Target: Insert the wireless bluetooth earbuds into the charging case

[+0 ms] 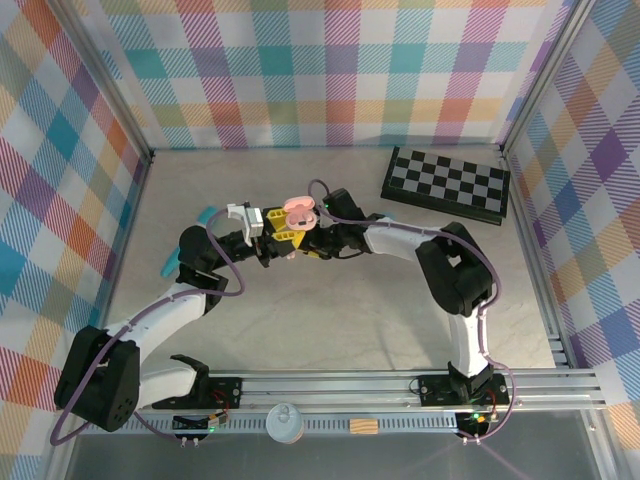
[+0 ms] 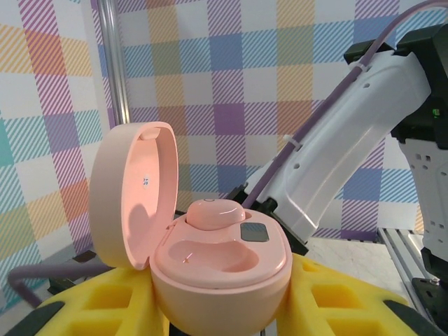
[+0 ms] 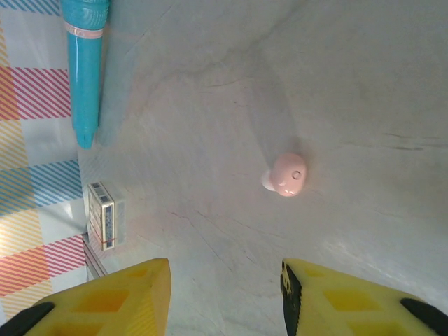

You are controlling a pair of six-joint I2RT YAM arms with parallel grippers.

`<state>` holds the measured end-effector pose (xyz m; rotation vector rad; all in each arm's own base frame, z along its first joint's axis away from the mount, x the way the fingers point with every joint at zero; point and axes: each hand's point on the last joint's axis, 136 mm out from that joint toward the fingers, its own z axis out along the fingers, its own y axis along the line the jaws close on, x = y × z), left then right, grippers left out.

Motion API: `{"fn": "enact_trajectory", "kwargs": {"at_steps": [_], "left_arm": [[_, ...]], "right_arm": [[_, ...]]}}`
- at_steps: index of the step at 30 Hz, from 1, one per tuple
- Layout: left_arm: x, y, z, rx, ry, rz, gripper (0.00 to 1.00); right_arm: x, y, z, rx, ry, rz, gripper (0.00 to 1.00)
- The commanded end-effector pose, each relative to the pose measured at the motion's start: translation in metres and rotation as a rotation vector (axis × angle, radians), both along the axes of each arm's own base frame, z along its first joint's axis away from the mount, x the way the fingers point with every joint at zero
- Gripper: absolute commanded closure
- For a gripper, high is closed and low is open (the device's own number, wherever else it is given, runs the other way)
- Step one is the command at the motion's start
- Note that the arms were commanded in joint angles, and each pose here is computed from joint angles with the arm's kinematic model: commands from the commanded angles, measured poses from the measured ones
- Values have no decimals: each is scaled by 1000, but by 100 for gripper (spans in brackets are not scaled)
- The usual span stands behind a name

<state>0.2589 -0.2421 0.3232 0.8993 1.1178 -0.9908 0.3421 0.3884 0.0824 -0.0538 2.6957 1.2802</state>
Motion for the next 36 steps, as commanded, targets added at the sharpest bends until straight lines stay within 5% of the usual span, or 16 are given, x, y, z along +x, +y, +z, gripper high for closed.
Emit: {"fn": "enact_trajectory", "kwargs": {"at_steps": [1, 36], "left_arm": [[-4, -1, 14, -6, -37, -26, 64], [-11, 2, 11, 9, -46, -19, 64]], "right_arm": [[10, 10, -3, 7, 5, -15, 55], [7, 42, -48, -63, 69, 69, 62]]}}
